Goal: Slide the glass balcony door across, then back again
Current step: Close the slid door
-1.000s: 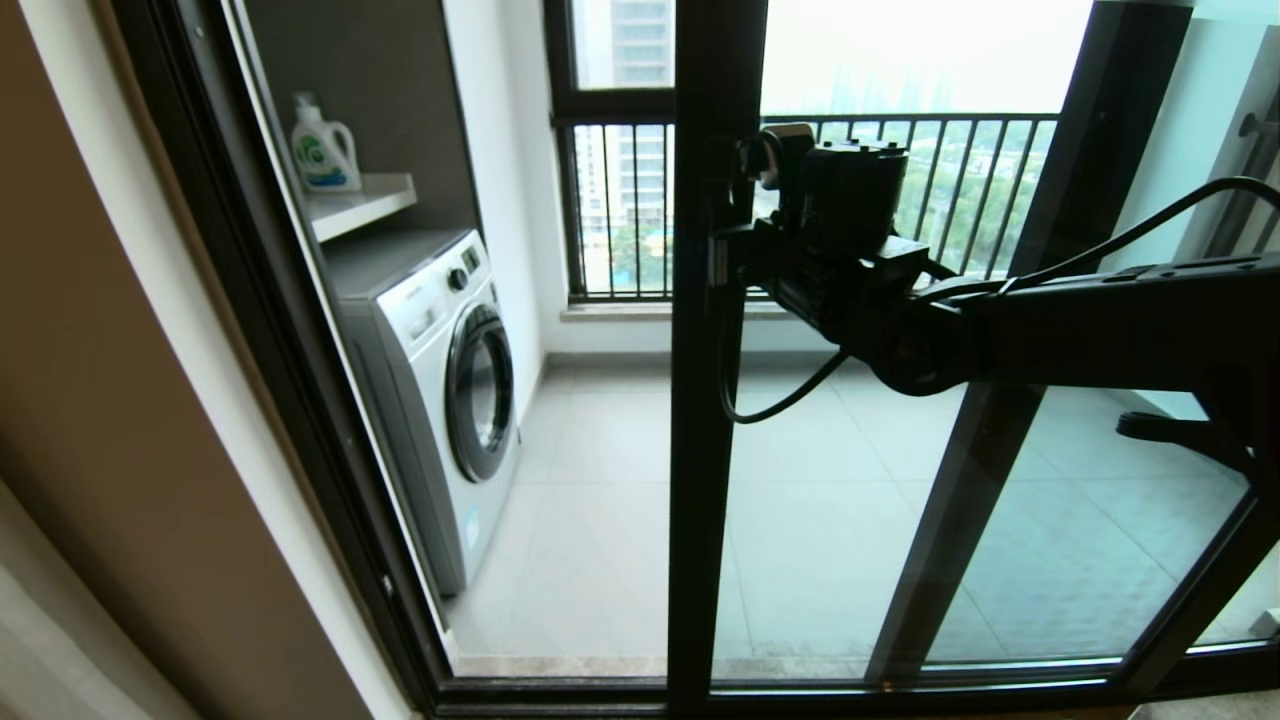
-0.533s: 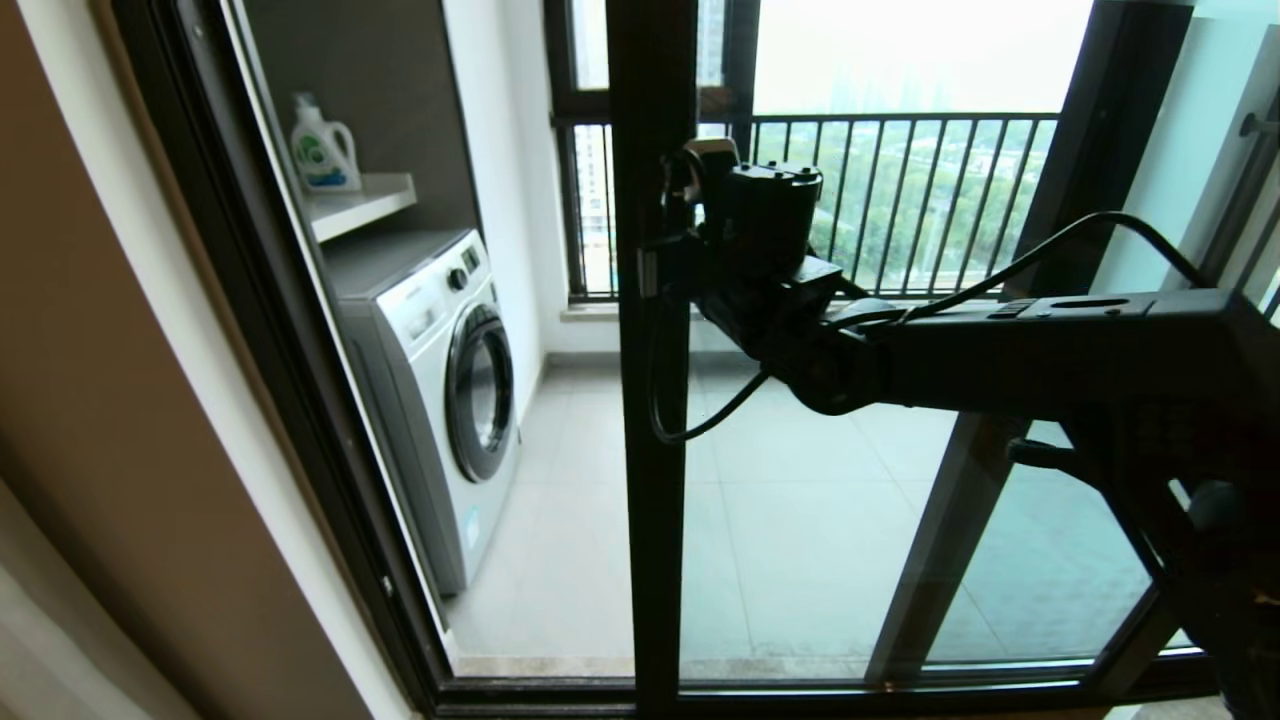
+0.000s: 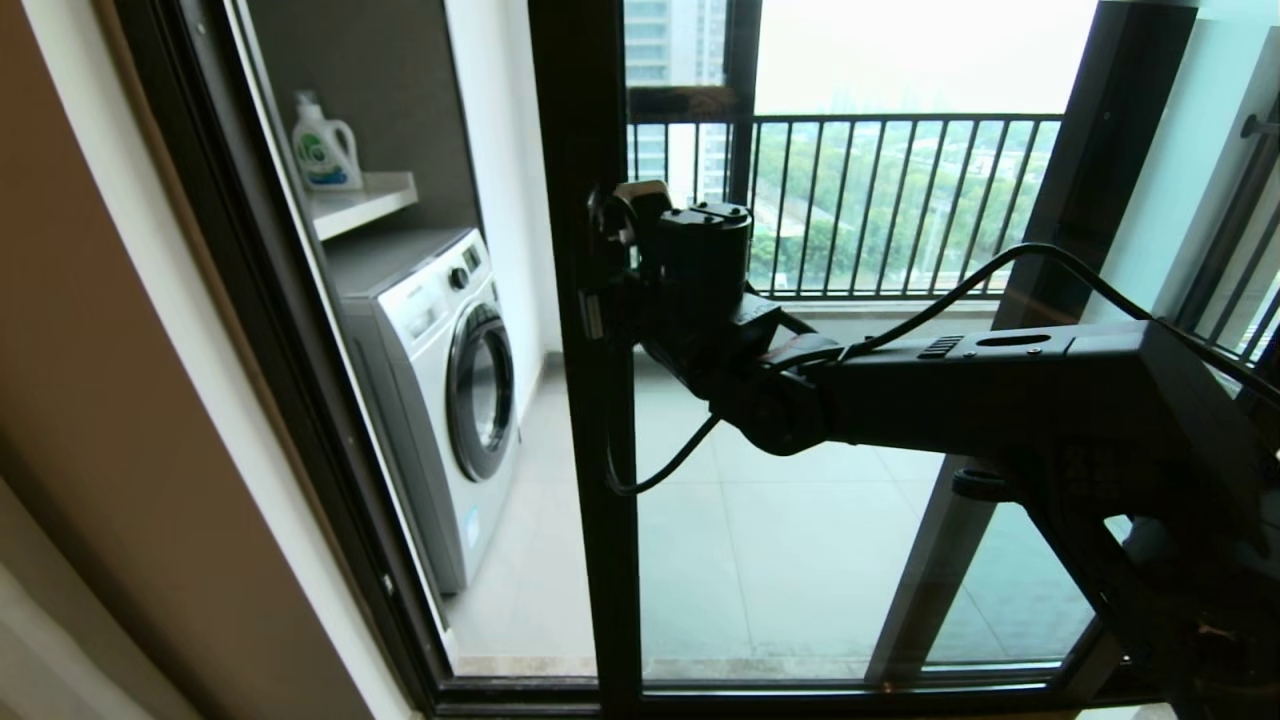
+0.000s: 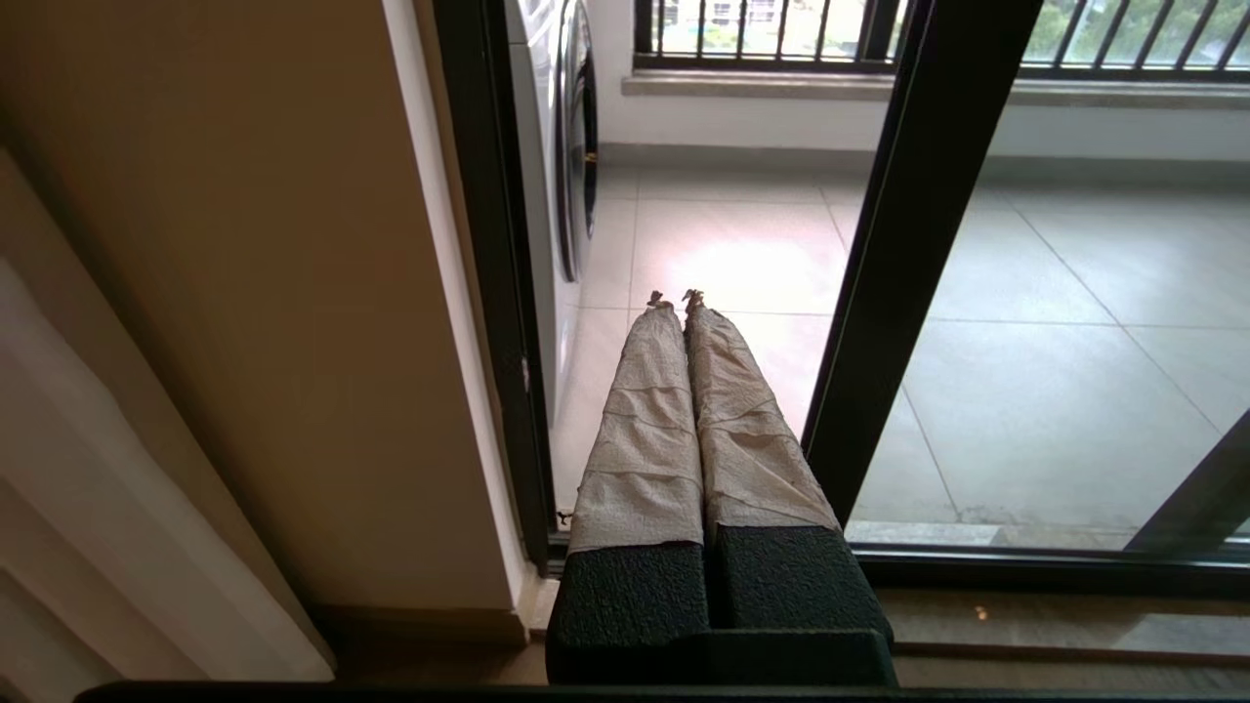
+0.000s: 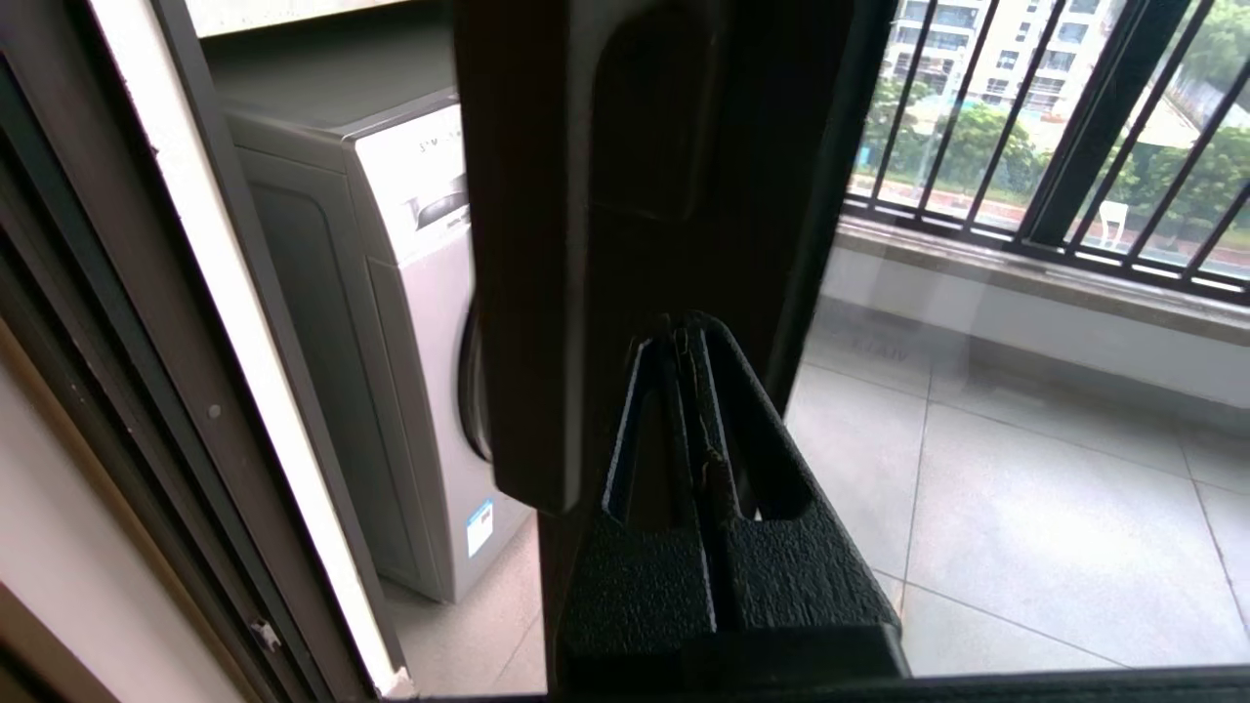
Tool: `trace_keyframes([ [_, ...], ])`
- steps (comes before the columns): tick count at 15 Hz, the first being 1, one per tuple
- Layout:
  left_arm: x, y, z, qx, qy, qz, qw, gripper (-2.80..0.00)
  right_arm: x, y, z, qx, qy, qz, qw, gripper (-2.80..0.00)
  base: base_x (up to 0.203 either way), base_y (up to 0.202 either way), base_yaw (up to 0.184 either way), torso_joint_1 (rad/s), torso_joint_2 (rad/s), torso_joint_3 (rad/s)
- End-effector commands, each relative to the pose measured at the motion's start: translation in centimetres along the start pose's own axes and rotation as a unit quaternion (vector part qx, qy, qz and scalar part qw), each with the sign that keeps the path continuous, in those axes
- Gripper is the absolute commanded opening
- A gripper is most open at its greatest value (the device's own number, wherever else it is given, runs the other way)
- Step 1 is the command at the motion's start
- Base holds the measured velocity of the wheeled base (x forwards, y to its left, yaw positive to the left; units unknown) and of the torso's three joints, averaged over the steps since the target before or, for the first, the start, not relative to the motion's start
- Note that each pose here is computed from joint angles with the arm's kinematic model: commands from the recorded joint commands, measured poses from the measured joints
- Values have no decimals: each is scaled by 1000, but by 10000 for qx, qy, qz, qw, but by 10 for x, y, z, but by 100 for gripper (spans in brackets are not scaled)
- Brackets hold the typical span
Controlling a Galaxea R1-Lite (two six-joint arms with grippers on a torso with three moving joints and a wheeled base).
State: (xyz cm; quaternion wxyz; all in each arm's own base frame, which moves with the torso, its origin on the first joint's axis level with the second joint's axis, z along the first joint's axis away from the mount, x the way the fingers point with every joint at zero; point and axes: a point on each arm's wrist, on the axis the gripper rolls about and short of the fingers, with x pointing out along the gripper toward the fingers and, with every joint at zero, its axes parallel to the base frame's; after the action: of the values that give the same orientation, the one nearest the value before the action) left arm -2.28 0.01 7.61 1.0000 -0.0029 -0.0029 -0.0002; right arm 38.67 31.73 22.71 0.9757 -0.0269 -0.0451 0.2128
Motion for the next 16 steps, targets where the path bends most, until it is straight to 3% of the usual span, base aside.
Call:
trace_keyframes([
  [1,0,0,0,-4,6,2,10000,-280,-10,-7,24,61,-221,-160,9996,-280,0,0,0,0,0,0],
  [6,0,0,0,-2,6,2,10000,-280,-78,-44,97,129,-533,-335,9979,-280,0,0,0,0,0,0],
  [10,0,0,0,-2,6,2,10000,-280,-194,-88,134,-26,-588,-593,9965,-280,0,0,0,0,0,0],
  [13,0,0,0,-2,6,2,10000,-280,-294,-125,140,-237,-759,-1318,9881,-280,0,0,0,0,0,0],
  [16,0,0,0,-2,6,2,10000,-280,-385,-144,126,-447,-677,-2190,9723,-280,0,0,0,0,0,0],
])
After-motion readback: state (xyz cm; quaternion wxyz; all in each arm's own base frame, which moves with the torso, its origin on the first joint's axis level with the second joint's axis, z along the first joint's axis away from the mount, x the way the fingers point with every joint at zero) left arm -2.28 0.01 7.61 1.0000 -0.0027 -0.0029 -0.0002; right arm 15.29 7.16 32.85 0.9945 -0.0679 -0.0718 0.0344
